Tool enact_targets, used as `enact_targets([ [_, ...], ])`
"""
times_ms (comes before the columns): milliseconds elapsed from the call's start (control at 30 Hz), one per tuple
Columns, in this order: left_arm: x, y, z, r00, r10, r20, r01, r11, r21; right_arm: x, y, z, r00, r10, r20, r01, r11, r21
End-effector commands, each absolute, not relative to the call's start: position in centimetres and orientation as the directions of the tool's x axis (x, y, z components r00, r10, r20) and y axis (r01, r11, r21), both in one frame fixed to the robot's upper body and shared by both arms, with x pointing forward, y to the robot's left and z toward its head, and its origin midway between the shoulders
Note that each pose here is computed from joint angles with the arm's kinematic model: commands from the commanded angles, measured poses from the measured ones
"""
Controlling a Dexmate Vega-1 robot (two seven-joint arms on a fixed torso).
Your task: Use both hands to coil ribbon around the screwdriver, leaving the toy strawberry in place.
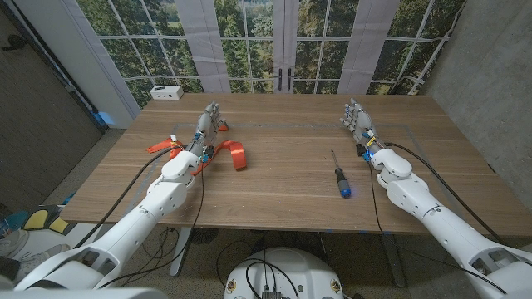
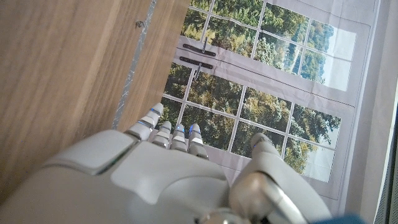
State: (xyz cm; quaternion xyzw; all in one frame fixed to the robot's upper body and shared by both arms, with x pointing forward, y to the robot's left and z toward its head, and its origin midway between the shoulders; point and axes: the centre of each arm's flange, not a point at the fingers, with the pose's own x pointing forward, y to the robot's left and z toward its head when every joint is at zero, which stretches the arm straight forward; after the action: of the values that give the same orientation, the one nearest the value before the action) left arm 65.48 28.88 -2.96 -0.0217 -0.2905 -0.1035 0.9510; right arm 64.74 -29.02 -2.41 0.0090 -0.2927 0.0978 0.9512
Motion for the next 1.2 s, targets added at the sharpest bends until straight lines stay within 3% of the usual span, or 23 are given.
enact_targets([
  [33,65.5,28.6,-3.4,0.810,-0.180,0.557,0.207,0.978,0.015,63.3,-28.9,-2.3,0.822,0.157,0.547,-0.105,0.987,-0.126],
  [667,65.3,28.4,-3.5,0.810,-0.211,0.548,0.232,0.972,0.032,59.0,-28.7,-1.6,0.876,0.152,0.457,0.057,0.910,-0.412],
  [1200,65.2,28.2,-3.6,0.809,-0.228,0.542,0.245,0.969,0.041,55.8,-28.3,-1.7,0.909,0.122,0.397,0.132,0.821,-0.556],
])
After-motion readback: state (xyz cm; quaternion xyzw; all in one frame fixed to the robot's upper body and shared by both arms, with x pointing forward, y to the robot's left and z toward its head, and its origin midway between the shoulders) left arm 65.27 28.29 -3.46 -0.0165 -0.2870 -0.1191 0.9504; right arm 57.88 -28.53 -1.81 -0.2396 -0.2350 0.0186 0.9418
